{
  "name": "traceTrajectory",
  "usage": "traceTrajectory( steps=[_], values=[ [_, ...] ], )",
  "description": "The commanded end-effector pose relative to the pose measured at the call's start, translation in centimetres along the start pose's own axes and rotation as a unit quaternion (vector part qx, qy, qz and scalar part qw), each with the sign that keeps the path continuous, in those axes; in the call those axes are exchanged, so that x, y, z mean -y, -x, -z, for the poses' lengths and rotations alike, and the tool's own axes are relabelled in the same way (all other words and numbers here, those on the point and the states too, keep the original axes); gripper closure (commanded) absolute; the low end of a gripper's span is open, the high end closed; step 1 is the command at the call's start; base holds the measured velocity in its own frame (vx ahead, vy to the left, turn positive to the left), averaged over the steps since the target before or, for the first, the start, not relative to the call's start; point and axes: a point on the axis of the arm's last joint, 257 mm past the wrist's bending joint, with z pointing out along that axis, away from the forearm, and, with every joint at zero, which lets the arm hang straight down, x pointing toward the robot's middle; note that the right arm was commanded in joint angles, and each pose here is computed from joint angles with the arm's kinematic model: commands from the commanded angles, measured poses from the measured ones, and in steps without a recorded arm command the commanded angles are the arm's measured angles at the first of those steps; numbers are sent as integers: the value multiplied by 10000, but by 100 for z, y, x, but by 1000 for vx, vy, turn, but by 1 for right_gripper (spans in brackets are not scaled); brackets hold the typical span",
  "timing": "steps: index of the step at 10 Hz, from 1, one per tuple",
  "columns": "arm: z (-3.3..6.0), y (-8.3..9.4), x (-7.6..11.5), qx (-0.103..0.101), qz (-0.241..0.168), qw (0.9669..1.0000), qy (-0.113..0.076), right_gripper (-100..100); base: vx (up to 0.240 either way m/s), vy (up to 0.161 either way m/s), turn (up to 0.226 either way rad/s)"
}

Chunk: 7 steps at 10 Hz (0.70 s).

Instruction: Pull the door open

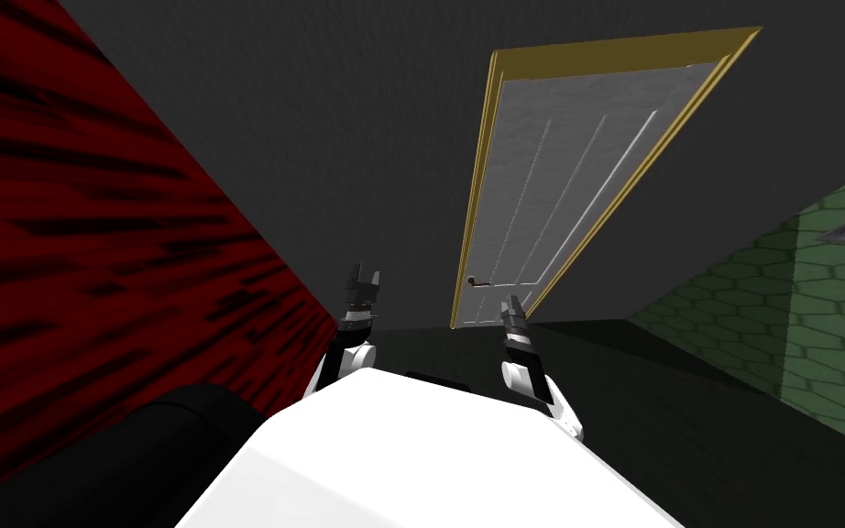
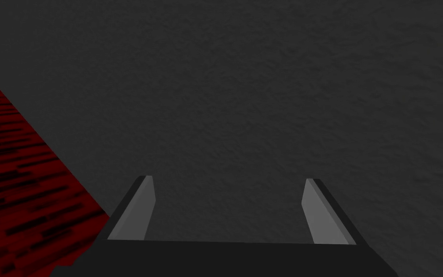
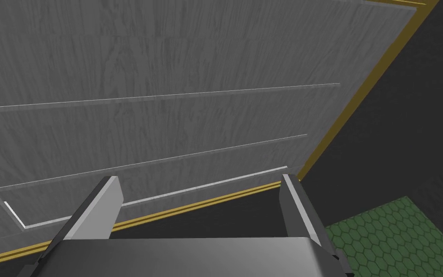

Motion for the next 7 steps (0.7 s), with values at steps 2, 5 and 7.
traceTrajectory(
  steps=[2,5,7],
  values=[
    [26,25,188,11,-49,9999,-139,-100,23,-59,102],
    [97,53,428,29,-72,9993,-373,-100,21,-54,91],
    [124,78,565,45,-98,9987,-492,-100,23,-62,110]
  ],
)
